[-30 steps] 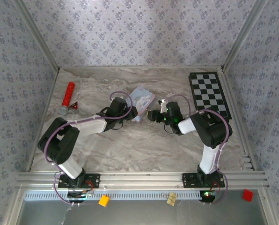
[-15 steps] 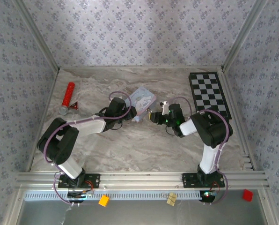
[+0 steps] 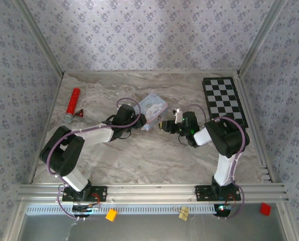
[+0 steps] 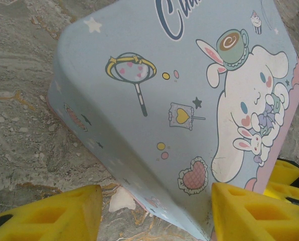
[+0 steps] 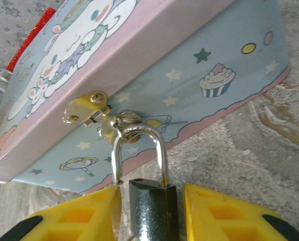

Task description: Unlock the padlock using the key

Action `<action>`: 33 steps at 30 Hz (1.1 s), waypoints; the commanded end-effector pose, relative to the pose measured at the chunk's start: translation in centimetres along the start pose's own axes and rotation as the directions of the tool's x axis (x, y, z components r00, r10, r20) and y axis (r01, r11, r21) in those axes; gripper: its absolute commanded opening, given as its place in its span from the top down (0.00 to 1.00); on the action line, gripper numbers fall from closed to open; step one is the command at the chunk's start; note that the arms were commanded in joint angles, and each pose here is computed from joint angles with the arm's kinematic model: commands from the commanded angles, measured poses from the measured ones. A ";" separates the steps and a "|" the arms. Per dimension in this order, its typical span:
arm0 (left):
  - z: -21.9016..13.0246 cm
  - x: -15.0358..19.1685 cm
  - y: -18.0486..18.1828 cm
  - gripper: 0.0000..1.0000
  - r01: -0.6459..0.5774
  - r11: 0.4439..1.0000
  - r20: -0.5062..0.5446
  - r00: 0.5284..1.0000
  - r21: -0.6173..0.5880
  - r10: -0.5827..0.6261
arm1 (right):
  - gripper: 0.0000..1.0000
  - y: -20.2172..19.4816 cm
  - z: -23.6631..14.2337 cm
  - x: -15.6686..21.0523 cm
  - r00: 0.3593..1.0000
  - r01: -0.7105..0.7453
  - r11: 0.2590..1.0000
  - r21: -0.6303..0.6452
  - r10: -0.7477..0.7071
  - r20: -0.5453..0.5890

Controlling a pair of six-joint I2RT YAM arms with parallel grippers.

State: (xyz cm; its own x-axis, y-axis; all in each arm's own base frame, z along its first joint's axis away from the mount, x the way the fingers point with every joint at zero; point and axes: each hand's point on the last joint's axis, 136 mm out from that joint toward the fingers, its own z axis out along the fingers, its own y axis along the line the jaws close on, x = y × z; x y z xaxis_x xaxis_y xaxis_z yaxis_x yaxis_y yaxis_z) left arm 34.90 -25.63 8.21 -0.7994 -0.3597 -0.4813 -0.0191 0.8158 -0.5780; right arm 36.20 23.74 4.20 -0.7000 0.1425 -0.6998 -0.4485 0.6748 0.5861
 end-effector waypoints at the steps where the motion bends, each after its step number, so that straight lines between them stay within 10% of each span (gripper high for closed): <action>1: -0.3 1.1 2.9 0.42 -0.004 0.996 -0.036 0.999 -0.094 0.000 | 0.57 -2.3 -1.0 3.6 0.989 -0.110 0.993 0.047 0.114 -0.089; 18: 0.0 0.7 2.1 0.42 -0.002 0.998 -0.040 0.999 -0.067 -0.001 | 0.65 -2.8 1.7 5.3 0.954 -0.096 0.990 0.098 0.120 -0.275; 33: 0.1 1.0 1.8 0.43 0.002 0.999 -0.057 0.998 -0.046 -0.004 | 0.83 0.5 3.2 0.4 0.984 -0.155 0.973 -0.173 0.136 -0.116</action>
State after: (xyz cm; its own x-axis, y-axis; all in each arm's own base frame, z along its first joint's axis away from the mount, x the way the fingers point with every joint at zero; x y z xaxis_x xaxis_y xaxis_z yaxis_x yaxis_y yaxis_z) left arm 34.95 -25.55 8.21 -0.8070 -0.3610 -0.4675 -0.0195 0.8073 -0.5898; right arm 38.29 25.99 4.13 -0.7656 0.1415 -0.6275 -0.4731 0.5372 0.6983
